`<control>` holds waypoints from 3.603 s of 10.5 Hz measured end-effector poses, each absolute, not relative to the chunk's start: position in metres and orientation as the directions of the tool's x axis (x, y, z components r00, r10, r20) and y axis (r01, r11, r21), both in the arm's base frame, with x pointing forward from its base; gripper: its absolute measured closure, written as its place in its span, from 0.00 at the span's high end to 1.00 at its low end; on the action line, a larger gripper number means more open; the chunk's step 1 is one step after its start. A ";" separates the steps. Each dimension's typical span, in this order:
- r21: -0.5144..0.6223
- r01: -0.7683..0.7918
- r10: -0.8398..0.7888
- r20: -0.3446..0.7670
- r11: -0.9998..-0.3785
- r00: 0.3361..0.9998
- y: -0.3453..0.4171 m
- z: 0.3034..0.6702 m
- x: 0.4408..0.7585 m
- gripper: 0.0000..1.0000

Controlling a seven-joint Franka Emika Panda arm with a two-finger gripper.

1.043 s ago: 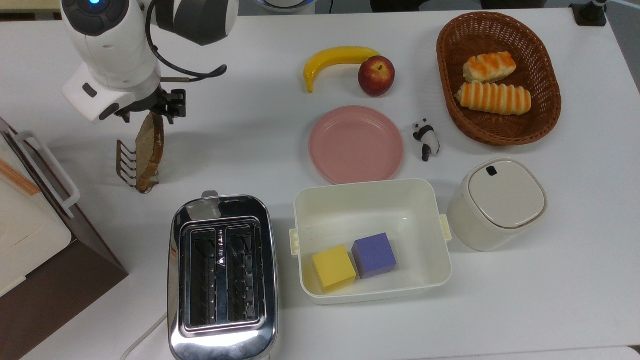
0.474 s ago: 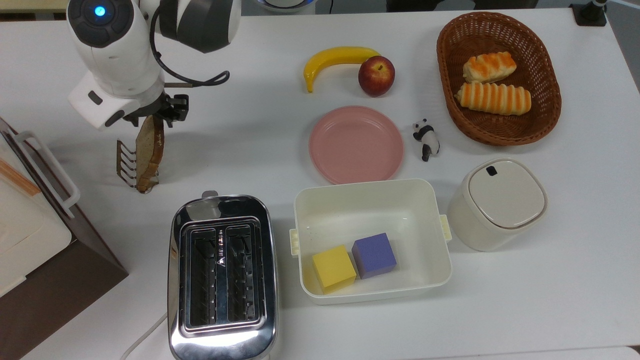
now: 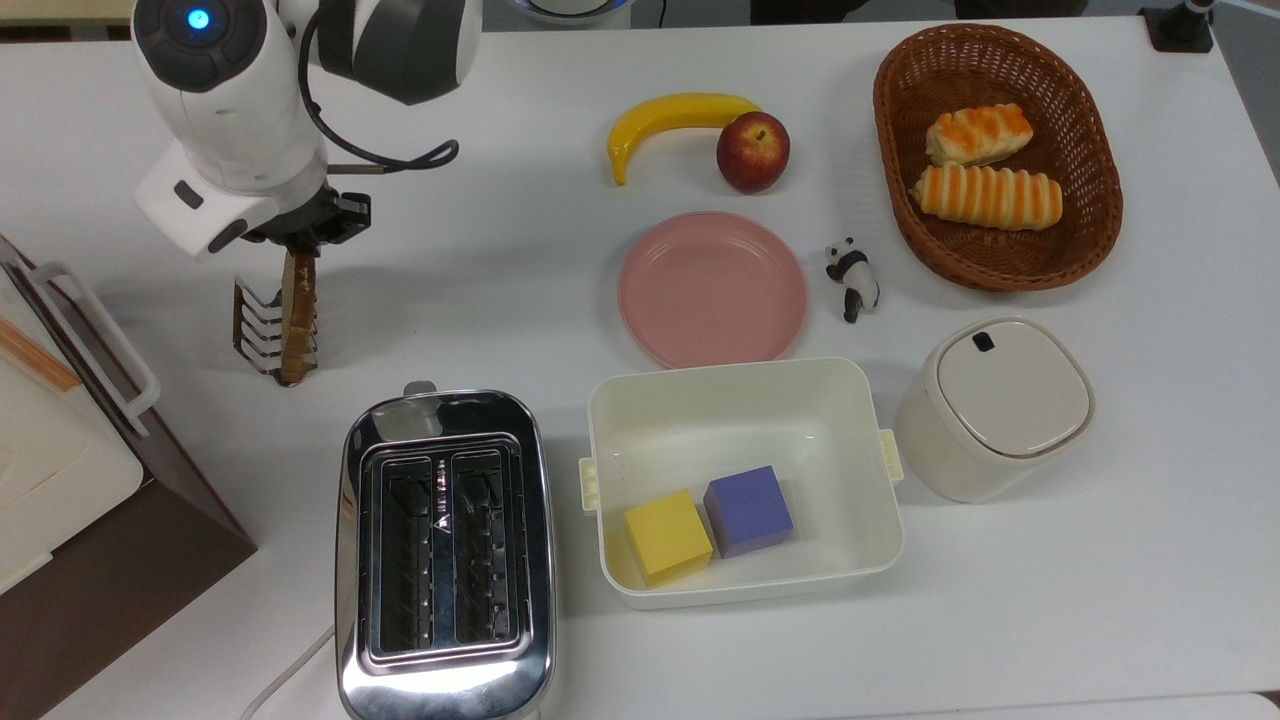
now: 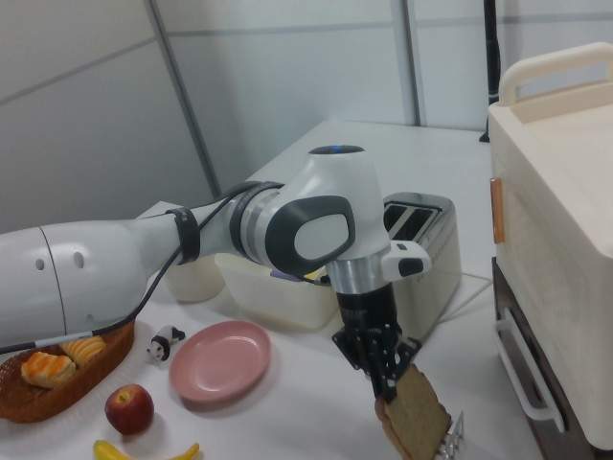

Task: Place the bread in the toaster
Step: 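Lift the bread slice out of the rack and carry it toward the toaster, then position the bread slice above a toaster slot and lower it in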

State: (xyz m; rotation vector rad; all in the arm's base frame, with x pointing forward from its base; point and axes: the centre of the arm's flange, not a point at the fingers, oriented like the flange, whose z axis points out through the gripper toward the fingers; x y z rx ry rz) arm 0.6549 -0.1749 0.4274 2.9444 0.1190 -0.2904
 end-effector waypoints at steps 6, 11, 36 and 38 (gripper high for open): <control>0.195 0.080 0.063 -0.090 -0.978 0.994 -0.174 0.496 0.650 0.10; 0.139 -0.038 -0.018 0.142 -0.990 0.990 -0.152 0.552 0.665 0.09; -0.249 -0.150 -0.264 0.531 -0.957 0.805 -0.076 0.523 0.737 0.57; -0.246 -0.158 -0.269 0.532 -0.956 0.803 -0.082 0.523 0.736 0.73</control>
